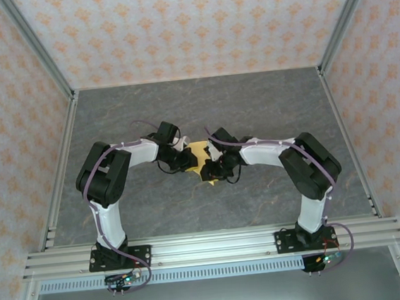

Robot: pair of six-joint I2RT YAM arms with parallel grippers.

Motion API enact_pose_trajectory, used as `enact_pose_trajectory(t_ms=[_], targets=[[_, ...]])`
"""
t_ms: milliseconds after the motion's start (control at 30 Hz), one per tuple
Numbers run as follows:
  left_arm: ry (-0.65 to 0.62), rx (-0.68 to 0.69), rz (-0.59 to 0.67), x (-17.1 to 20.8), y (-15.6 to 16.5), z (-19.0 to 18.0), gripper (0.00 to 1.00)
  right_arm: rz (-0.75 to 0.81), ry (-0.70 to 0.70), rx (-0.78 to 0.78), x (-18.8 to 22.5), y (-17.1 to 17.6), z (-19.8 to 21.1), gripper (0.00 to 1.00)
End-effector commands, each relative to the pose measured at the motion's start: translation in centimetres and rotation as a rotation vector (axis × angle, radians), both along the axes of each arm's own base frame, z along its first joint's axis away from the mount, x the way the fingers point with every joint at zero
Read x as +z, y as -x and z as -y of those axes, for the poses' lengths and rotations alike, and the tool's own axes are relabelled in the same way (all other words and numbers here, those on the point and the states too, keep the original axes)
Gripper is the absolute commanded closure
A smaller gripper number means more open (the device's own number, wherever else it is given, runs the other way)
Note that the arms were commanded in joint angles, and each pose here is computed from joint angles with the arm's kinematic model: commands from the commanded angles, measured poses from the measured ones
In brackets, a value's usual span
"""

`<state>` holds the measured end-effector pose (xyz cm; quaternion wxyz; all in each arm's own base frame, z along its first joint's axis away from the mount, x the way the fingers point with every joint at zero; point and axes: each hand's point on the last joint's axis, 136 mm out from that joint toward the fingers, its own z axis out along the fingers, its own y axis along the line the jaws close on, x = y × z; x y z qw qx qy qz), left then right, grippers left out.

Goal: Fold a paper plane with a square sheet of paper (fold left side to right side)
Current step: Third fold the triangle at the center of the table.

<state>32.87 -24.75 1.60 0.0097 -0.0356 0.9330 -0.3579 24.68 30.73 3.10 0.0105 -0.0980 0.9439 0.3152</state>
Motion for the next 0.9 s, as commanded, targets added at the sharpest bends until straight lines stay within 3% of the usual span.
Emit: enact_pose_trajectory(t_ms=[0,367,567,867], targets=[[-0.091,0.017,-0.034,-2.5,0.8,-1.2,0.90,-0.016,0.032,0.002,-0.5,0.1,0.3,0.72],[-0.099,0.020,-0.031,-2.4,0.6,-1.3,0.90,-0.065,0.109,0.005,-2.1,1.6,2.0,0.73],[-0.104,0.020,-0.029,-2.4,0.5,-1.4,0.90,-0.112,0.143,-0.006,-2.9,3.4,3.6,0.82],[-0.107,0.020,-0.023,-2.1,0.4,-1.4,0.90,-0.114,0.190,-0.013,-2.6,4.8,5.4,0.87]])
